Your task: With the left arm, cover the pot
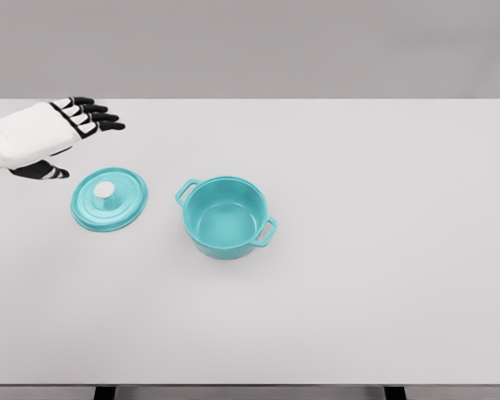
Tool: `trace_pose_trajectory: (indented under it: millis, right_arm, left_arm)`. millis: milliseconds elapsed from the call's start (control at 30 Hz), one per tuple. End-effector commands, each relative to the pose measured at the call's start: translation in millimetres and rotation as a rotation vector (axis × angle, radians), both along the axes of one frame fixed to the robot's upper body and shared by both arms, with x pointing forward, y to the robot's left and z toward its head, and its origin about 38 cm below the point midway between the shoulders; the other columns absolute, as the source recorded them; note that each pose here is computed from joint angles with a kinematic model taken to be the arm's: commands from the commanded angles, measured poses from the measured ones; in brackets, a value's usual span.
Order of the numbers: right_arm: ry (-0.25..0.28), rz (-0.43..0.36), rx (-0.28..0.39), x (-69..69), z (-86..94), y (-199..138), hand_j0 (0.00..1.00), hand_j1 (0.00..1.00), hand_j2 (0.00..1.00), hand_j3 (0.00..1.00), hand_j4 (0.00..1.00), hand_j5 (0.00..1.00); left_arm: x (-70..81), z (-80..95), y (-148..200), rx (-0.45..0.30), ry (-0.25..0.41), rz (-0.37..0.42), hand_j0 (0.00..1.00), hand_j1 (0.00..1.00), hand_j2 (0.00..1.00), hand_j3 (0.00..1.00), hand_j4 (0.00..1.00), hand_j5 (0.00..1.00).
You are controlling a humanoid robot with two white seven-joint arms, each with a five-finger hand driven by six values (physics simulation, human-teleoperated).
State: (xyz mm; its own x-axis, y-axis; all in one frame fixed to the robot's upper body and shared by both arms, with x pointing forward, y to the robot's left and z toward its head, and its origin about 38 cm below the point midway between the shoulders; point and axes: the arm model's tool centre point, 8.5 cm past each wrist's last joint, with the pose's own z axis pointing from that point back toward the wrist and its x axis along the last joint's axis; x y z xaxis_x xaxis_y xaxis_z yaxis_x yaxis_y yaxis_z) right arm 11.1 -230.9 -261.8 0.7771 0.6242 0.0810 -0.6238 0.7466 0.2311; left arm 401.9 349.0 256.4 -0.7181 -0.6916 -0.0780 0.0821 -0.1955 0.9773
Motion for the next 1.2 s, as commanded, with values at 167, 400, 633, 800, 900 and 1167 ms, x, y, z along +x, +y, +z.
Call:
trace_pose_trajectory:
  millis: [167,400,633,800,900,1167]
  right_arm:
    - [0.014,-0.001,-0.001,-8.2,-0.1,-0.3,1.0,1.0,1.0,1.0,1.0,1.0]
    - [0.014,-0.001,-0.001,-8.2,-0.1,-0.3,1.0,1.0,1.0,1.0,1.0,1.0]
    - [0.014,-0.001,-0.001,-8.2,-0.1,-0.3,1.0,1.0,1.0,1.0,1.0,1.0]
    - [0.016,-0.001,-0.001,-9.2,-0.1,-0.3,1.0,1.0,1.0,1.0,1.0,1.0]
    - [0.016,-0.001,-0.001,-9.2,-0.1,-0.3,1.0,1.0,1.0,1.0,1.0,1.0]
    - [0.014,-0.001,-0.001,-8.2,-0.1,-0.3,1.0,1.0,1.0,1.0,1.0,1.0]
  left_arm:
    - [6.8,-9.3,24.0,0.01,0.03,0.018,1.0,1.0,1.0,1.0,1.0,1.0]
    - [13.3,-8.3,44.4,0.054,0.058,0.074,1.0,1.0,1.0,1.0,1.0,1.0]
    - [45.5,-49.3,-14.0,0.23,0.209,-0.086,1.0,1.0,1.0,1.0,1.0,1.0]
    - [51.2,-36.6,-26.3,0.185,0.242,-0.118,1.0,1.0,1.0,1.0,1.0,1.0]
    - [48.5,-44.3,-24.7,0.195,0.265,-0.119,1.0,1.0,1.0,1.0,1.0,1.0]
    - [44.5,-48.7,-7.4,0.167,0.339,-0.078,1.0,1.0,1.0,1.0,1.0,1.0]
